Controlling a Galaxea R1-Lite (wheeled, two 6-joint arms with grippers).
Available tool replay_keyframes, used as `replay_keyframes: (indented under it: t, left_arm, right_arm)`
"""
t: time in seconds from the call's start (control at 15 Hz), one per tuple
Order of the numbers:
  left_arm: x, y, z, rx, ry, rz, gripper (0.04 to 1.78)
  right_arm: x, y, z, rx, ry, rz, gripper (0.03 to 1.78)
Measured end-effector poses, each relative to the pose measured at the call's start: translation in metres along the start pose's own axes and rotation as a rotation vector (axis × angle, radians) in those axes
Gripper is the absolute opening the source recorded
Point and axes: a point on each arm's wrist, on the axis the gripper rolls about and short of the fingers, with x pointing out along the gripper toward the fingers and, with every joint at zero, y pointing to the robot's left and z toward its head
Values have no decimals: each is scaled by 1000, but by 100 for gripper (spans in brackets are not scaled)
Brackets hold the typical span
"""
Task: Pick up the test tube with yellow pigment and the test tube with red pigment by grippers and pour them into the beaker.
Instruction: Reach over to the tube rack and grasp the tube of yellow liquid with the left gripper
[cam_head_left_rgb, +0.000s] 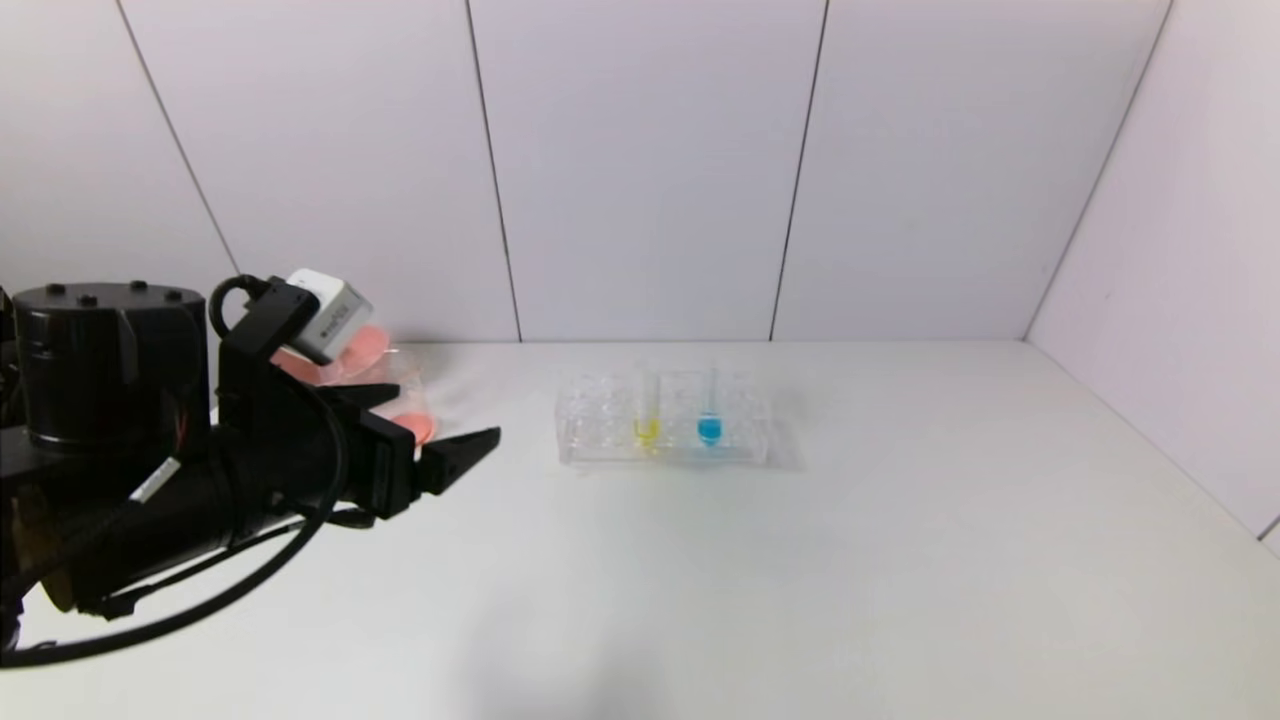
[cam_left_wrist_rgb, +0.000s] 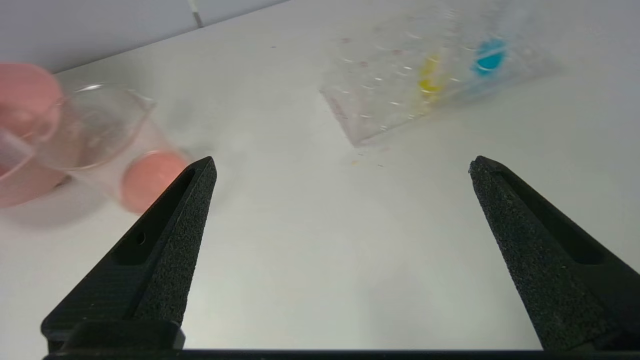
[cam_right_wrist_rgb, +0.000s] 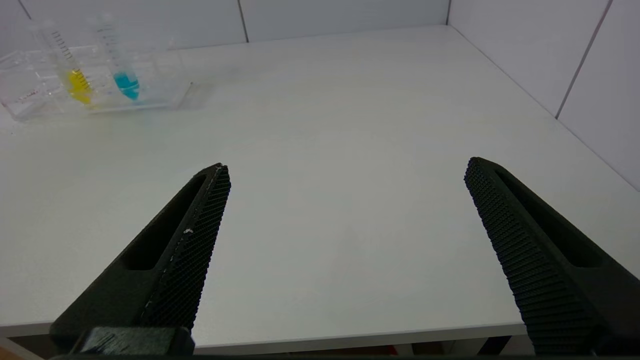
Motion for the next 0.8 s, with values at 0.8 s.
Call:
replay_keyframes:
  t: [0.8]
  left_arm:
    - [83,-125,-29,-77,-126,88,176]
  right_arm:
    - [0,0,0,0,0,0,171]
